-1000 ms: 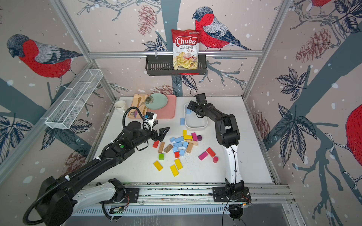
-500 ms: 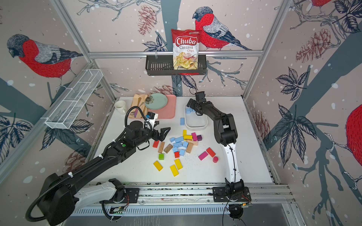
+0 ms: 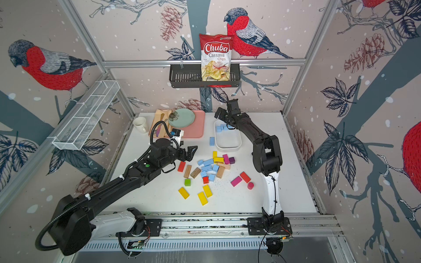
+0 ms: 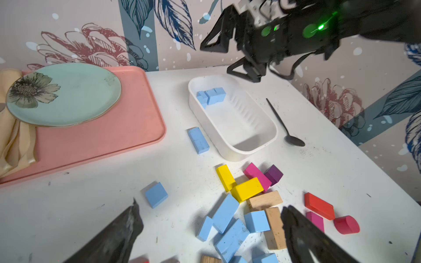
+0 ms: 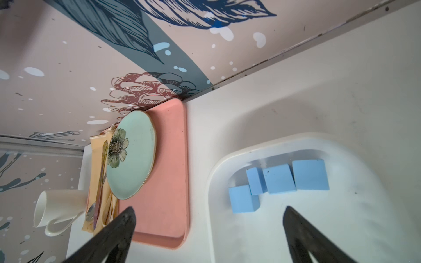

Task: Pick out the blue building blocks
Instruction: Adjust the building block in the storage box, then pick up the building block from the center of the board.

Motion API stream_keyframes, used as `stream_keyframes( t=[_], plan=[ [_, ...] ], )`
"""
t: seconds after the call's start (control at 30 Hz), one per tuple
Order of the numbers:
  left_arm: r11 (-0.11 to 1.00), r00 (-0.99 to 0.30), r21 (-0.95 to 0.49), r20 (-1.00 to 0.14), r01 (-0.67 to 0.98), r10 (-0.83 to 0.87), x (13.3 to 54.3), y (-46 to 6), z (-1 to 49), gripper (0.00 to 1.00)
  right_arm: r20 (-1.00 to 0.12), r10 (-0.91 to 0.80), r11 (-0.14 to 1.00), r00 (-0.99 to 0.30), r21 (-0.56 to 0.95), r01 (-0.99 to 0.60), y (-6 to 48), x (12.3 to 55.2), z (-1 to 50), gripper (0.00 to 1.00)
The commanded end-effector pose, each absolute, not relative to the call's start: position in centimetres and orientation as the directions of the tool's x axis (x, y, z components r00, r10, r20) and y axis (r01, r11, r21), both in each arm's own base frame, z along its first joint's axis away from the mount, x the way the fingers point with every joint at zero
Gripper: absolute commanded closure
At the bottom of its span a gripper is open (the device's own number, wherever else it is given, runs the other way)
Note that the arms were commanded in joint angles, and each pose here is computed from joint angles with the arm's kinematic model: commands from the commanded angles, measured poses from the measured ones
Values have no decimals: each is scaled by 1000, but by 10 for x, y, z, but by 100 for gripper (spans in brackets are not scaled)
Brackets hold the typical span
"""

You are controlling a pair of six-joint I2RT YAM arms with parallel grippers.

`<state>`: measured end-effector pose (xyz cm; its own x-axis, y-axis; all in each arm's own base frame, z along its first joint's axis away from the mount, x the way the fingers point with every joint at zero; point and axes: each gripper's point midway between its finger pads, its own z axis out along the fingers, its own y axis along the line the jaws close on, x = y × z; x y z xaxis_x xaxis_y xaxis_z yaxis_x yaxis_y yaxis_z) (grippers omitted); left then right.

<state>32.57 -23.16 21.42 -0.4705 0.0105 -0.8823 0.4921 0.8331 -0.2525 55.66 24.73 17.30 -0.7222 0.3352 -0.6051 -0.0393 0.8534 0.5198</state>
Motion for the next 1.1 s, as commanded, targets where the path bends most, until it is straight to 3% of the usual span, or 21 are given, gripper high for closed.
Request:
stream_keyframes(
  t=[0.0, 0.3, 0.63, 0.87, 1.07],
  plan=[
    [865, -505, -248, -863, 437, 7, 331, -225, 207, 3, -639, 292, 866, -711, 493, -88, 244, 541, 195, 0],
    [900, -572, -255, -820, 353, -8, 341, -221, 188, 5, -724, 188, 897, -663, 402, -184, 222, 488, 242, 0],
    [868, -605, -298, -796, 398, 4, 344, -239, 182, 6, -745, 99, 942, -660, 283, -179, 183, 433, 231, 0],
    [790, -626, -279, -763, 546, 163, 331, -267, 165, 11, -713, 91, 949, -695, 273, -156, 168, 408, 203, 0],
    [739, -609, -179, -704, 649, 365, 312, -282, 140, 17, -696, 61, 955, -716, 250, -162, 160, 394, 190, 0]
  ],
)
